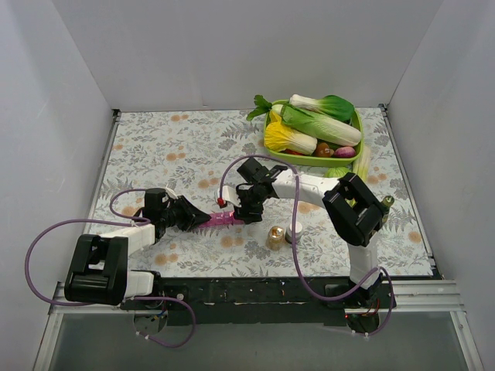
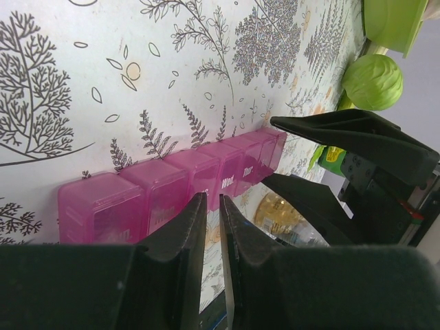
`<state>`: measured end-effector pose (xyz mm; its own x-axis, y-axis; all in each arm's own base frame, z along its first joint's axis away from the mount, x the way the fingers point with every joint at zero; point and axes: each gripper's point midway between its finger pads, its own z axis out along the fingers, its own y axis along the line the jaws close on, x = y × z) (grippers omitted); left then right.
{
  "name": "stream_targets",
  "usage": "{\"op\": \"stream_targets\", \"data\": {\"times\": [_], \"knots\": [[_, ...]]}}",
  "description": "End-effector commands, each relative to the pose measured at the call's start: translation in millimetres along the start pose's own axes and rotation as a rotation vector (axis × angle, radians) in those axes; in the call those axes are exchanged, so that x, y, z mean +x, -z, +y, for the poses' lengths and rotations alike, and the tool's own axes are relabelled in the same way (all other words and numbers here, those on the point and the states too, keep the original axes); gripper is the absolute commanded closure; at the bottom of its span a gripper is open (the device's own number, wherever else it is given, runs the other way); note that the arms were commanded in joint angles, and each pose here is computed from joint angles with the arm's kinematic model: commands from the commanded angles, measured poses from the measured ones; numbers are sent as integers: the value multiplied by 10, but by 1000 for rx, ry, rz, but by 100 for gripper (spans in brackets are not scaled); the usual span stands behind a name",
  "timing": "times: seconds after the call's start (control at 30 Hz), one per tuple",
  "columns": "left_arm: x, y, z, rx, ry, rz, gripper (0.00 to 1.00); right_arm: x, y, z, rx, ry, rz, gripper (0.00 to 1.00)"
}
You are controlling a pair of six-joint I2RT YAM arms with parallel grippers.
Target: Sort the pills into containers
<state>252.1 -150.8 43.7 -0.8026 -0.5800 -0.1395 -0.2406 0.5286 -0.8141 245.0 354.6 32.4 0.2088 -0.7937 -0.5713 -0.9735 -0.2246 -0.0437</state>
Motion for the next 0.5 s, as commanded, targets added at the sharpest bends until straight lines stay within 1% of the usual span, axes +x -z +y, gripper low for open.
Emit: {"op": "stream_targets", "data": {"times": [0.0,0.1,0.17,0.23,0.33,0.47], "knots": [[-4,-5,158,-71,5,-22,86,15,-55,8,-5,4,-2,37],[5,-3,172,-75,8,-21,87,-7,-53,13,-9,5,-8,41],[-1,-4,177,-78,6,-24,87,-57,-41,18,-15,4,-22,46],[-10,-5,189,-86,7,-28,89,-71,-22,46,-33,-12,-26,51],[-12,-4,222,-103,6,-30,92,-120,10,77,-79,-47,-58,55],[-12,-8,257,-119,11,-30,96,-146,56,121,-170,-123,-118,57]]}}
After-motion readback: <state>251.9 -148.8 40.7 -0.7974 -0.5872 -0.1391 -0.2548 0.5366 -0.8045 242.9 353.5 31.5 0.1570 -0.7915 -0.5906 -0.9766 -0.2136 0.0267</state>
